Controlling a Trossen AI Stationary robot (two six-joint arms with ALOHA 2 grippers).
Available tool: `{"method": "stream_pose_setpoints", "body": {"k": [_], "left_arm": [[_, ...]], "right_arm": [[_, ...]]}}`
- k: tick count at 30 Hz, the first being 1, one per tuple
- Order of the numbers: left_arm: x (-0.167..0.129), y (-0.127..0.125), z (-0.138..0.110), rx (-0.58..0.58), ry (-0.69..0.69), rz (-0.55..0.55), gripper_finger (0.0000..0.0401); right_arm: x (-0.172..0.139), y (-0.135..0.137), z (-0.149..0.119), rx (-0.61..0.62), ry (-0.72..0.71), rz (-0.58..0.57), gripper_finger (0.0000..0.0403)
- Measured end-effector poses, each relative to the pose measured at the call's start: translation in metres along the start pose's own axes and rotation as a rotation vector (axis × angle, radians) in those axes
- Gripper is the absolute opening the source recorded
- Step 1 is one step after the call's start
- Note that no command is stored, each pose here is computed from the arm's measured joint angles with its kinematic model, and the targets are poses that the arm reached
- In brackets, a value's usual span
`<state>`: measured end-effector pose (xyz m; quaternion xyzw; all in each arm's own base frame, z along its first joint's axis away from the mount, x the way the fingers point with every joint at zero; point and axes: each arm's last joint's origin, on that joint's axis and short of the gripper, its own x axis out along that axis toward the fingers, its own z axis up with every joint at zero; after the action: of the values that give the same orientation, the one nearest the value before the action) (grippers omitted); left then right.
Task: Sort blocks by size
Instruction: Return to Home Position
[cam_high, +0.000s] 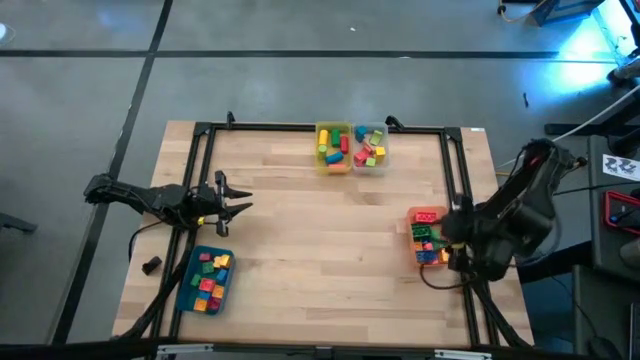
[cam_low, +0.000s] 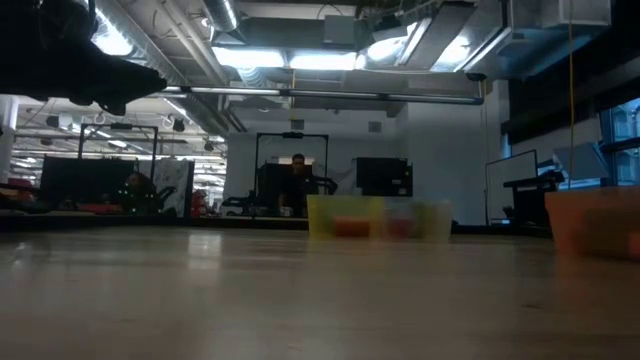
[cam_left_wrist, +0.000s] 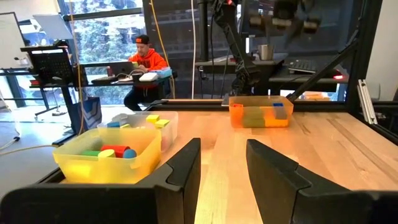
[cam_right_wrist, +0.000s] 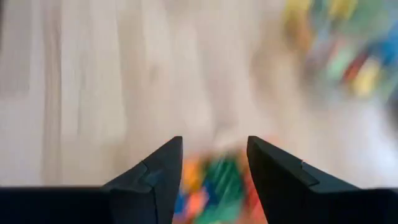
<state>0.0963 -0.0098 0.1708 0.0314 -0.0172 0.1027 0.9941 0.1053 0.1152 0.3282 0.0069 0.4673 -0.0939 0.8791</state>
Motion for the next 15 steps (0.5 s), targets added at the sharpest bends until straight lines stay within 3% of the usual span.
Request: {"method": "stream_pose_setpoints", "body": {"k": [4, 7, 15], "left_arm": [[0.000, 0.000, 0.000, 0.000, 0.000, 0.000, 0.0114], [0.000, 0.000, 0.000, 0.000, 0.000, 0.000, 0.0114], [0.000, 0.000, 0.000, 0.000, 0.000, 0.000, 0.0114]], "right_arm": [[-0.027, -0.015, 0.020, -0.151, -0.237, -0.010, 0.0182], [-0.036, -0.030, 0.030, -0.193, -0.340, 0.003, 0.0182], [-0.055, -0.083, 0.036, -0.091, -0.472, -0.027, 0.0182]]}}
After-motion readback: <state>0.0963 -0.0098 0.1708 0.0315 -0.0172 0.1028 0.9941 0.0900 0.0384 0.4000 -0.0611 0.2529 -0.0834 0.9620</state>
